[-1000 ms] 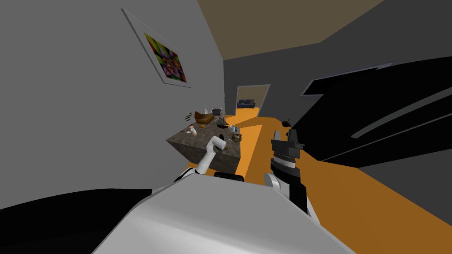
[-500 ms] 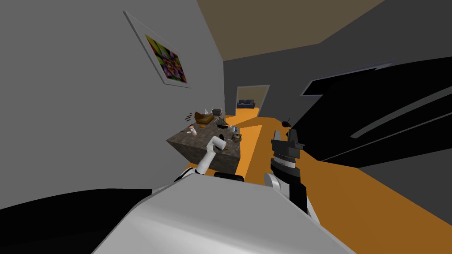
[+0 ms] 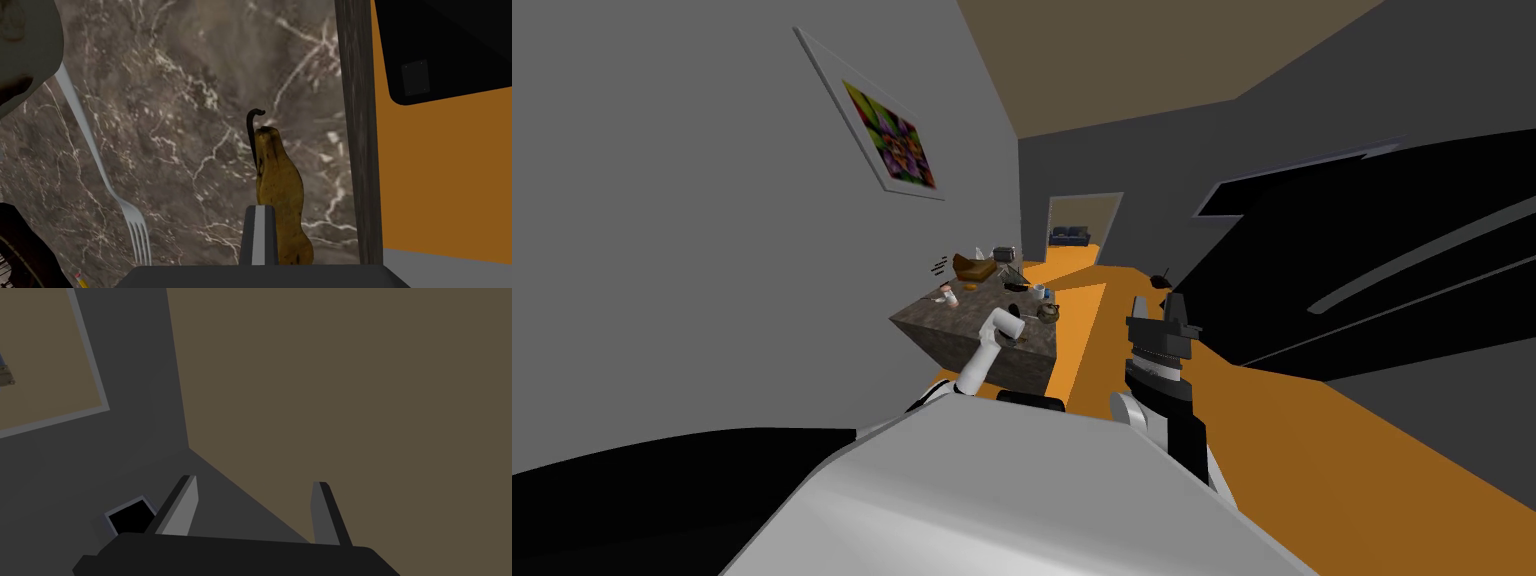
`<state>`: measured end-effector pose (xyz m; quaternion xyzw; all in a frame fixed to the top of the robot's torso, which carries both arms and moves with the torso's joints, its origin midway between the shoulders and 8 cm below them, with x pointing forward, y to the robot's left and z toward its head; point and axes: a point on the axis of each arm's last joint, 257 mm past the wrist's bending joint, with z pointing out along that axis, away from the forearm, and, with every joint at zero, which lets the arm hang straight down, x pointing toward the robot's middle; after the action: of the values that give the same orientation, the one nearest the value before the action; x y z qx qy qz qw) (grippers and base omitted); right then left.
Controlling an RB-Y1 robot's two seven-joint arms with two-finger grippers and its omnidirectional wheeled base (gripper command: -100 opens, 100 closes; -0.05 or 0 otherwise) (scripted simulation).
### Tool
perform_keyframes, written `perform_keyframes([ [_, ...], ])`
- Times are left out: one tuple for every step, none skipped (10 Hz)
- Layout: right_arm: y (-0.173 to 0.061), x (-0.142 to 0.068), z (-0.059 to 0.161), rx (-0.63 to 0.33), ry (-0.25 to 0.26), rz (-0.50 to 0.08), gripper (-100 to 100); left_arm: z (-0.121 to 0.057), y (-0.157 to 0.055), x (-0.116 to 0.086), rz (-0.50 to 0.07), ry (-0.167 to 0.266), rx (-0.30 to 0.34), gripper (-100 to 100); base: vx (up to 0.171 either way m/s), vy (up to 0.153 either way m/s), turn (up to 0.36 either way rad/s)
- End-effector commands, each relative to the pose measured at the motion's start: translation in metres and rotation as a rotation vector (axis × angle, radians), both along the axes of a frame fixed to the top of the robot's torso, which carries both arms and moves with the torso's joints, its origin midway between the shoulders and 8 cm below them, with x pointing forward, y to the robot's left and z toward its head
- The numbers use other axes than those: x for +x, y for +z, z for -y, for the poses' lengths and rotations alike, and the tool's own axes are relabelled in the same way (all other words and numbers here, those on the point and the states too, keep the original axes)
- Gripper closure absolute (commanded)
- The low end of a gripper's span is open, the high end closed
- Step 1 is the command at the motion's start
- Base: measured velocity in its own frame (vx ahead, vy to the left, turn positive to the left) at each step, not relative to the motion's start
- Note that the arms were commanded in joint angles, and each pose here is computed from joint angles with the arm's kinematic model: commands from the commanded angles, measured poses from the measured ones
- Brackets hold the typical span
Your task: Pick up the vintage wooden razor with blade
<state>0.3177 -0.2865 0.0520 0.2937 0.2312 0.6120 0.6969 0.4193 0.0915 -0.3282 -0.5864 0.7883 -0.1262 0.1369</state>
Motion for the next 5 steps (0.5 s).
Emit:
perform_keyframes([
  [0.000, 0.000, 0.000, 0.000, 0.000, 0.000, 0, 0.000, 0.005, -0.004, -0.006, -0.001, 0.002, 100, 0.000, 0.000, 0.000],
  [0.000, 0.000, 0.000, 0.000, 0.000, 0.000, 0, 0.000, 0.003, -0.002, -0.003, -0.001, 0.001, 100, 0.000, 0.000, 0.000],
  [0.000, 0.000, 0.000, 0.000, 0.000, 0.000, 0, 0.000, 0.004, -0.003, -0.005, -0.001, 0.002, 0, 0.000, 0.000, 0.000],
  [0.000, 0.000, 0.000, 0.000, 0.000, 0.000, 0, -0.014, 0.005, 0.001, 0.007, 0.005, 0.033, -100, -0.044, 0.004, -0.037],
  [0.000, 0.000, 0.000, 0.000, 0.000, 0.000, 0, -0.024, 0.006, 0.003, 0.012, 0.010, 0.055, -100, -0.097, 0.010, -0.068],
])
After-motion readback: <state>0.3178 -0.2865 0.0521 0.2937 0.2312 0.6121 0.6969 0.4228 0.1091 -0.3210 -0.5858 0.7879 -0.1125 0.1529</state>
